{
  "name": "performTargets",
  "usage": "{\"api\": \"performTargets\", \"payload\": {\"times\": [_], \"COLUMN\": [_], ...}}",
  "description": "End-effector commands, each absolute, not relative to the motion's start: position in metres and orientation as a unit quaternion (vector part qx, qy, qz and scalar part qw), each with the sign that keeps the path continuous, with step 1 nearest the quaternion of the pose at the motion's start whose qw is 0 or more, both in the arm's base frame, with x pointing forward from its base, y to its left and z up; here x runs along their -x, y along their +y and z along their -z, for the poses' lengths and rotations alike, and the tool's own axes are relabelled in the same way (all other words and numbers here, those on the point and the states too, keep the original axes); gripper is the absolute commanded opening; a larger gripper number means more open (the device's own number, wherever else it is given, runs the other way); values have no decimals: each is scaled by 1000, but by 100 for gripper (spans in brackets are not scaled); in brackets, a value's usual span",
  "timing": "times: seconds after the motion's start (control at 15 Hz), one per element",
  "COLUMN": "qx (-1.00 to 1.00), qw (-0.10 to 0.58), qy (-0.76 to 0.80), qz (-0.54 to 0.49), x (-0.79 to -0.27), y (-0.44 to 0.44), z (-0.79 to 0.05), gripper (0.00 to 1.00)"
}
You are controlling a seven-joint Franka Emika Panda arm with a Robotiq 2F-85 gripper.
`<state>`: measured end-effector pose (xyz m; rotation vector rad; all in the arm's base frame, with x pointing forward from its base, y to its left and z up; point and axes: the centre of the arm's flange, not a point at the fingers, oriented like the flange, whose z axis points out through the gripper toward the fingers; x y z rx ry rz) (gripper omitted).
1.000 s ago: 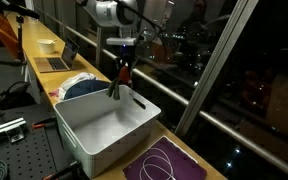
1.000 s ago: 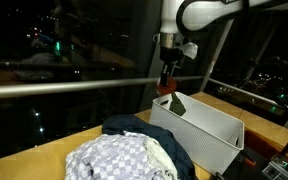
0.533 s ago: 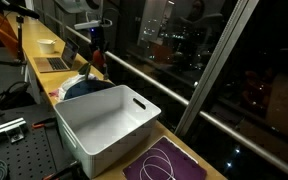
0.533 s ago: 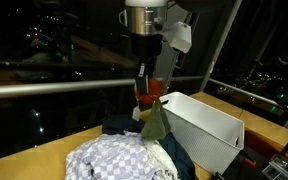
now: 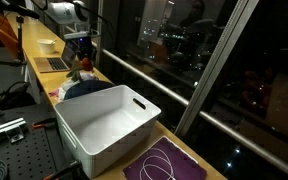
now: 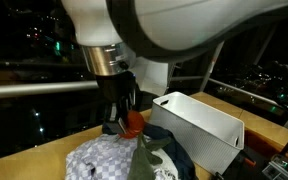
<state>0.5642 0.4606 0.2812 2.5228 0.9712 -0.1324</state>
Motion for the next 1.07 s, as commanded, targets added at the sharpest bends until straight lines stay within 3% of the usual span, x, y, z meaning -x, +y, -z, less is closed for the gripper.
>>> {"api": "performTargets", "payload": {"times": [0.0,0.53,1.0], "qx": [-910,-916,-922], "qw": [213,190,155], "qy": [349,345,349], "qz": [65,74,69], "x": [-584,-591,-609], "y": [471,451,399], "z": [-263,-256,-293], "gripper": [44,99,100]}}
